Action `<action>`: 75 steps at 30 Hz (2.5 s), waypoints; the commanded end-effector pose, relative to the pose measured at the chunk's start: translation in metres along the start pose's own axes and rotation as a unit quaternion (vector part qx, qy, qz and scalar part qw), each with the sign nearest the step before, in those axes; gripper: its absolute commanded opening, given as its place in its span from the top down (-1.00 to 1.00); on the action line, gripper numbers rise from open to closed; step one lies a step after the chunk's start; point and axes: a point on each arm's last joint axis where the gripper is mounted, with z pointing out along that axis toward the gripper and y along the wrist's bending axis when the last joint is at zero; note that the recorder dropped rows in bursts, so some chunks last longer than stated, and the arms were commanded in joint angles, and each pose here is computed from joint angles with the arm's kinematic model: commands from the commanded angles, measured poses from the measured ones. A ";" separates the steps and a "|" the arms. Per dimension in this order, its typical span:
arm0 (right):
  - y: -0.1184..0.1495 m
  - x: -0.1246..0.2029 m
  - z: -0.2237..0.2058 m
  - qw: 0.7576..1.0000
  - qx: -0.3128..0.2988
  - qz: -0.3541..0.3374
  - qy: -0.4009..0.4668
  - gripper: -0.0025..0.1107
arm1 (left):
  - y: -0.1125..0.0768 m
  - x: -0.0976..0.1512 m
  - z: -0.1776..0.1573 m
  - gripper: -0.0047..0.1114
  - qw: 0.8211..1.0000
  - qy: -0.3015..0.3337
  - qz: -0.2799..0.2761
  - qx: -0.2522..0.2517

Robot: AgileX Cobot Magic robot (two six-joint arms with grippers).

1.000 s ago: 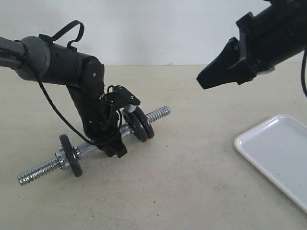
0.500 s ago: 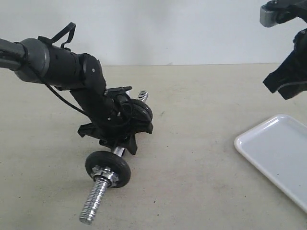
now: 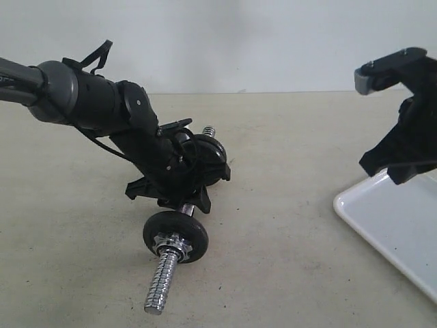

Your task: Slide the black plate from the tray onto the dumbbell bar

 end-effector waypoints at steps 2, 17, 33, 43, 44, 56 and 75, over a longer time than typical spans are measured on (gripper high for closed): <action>0.001 -0.001 0.039 1.000 -0.005 -0.002 0.028 0.96 | -0.004 -0.009 -0.008 0.84 0.999 -0.049 -0.002 0.009; 0.001 -0.009 0.091 0.999 -0.010 0.002 0.040 0.96 | -0.004 -0.015 -0.009 0.84 0.997 -0.078 -0.008 0.009; 0.000 -0.015 0.133 1.000 -0.009 -0.016 0.020 0.96 | -0.004 -0.015 -0.009 0.84 0.997 -0.082 0.002 0.006; 0.002 -0.018 0.141 1.000 -0.020 -0.016 0.005 0.96 | -0.004 -0.017 -0.009 0.84 0.996 -0.093 0.006 0.006; 0.004 -0.019 0.141 1.000 -0.029 -0.010 -0.002 0.96 | -0.004 -0.017 -0.009 0.84 0.996 -0.094 0.006 0.006; 0.017 -0.036 0.138 0.991 -0.100 0.027 -0.088 0.96 | -0.004 -0.020 -0.010 0.84 0.994 -0.107 0.006 0.007; 0.012 -0.084 0.110 0.981 -0.130 0.010 -0.144 0.96 | -0.003 -0.020 -0.010 0.84 0.994 -0.107 0.016 0.001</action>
